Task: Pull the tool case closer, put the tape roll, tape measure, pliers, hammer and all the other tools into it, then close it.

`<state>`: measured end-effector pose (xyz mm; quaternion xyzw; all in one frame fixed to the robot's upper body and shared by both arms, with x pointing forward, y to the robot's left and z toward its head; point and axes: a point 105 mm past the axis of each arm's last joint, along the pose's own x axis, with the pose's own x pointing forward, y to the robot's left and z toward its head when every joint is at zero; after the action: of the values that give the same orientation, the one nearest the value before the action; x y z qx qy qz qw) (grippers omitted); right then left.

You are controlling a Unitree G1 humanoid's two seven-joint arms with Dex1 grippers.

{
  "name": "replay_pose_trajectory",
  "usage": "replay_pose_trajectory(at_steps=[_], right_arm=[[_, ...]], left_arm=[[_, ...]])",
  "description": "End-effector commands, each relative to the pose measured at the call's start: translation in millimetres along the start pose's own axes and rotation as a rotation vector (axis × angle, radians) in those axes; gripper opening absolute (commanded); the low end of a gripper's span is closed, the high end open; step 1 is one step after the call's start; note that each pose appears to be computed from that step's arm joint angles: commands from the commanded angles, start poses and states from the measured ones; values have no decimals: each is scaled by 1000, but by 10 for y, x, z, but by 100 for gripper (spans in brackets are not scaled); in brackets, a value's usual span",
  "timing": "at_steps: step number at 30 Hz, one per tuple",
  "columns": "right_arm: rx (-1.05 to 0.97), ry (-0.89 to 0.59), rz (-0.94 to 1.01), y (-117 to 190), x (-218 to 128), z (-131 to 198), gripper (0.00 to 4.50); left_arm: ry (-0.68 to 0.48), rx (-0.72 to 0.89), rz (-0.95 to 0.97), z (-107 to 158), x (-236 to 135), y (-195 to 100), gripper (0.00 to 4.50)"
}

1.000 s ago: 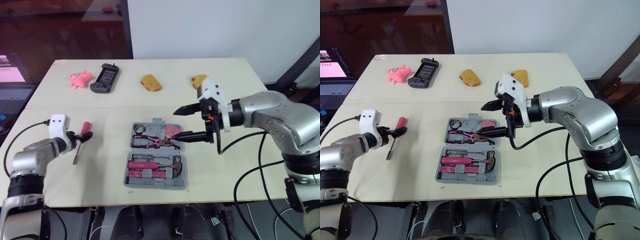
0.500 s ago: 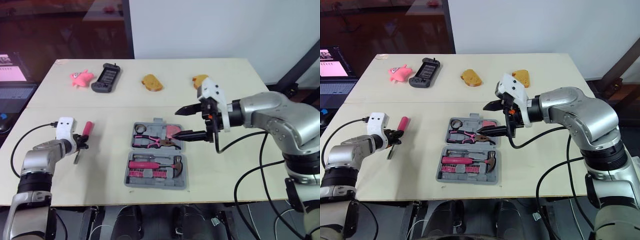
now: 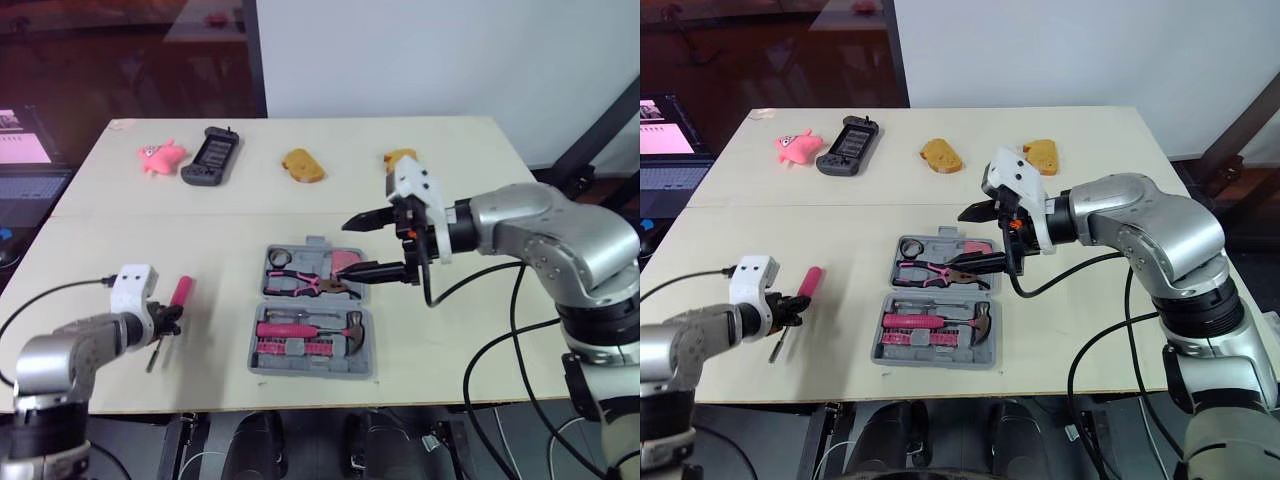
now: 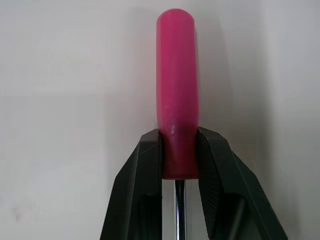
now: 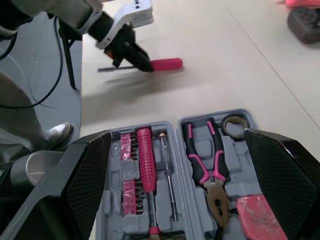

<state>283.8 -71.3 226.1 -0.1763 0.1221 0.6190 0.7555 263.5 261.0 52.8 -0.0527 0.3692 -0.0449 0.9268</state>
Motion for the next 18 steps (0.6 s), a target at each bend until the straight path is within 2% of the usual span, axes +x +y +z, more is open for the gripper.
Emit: replay_pose_trajectory(at_steps=[1, 4, 9, 16, 18], right_arm=[[-43, -30, 2, 3, 9, 96, 450], [-48, -32, 6, -9, 22, 96, 450], [-58, -31, 1, -35, 19, 98, 450], [-64, -32, -11, -36, 10, 102, 450], [-62, -29, -17, -38, -3, 92, 450]], left_arm=[[-25, 0, 4, -35, -88, -120, 41], [-29, -6, -18, -84, -48, -252, 41], [-74, -17, -60, 17, 41, -415, 41], [-69, 39, -25, 26, 90, -401, 41], [-69, 66, -15, 42, 78, -372, 149]])
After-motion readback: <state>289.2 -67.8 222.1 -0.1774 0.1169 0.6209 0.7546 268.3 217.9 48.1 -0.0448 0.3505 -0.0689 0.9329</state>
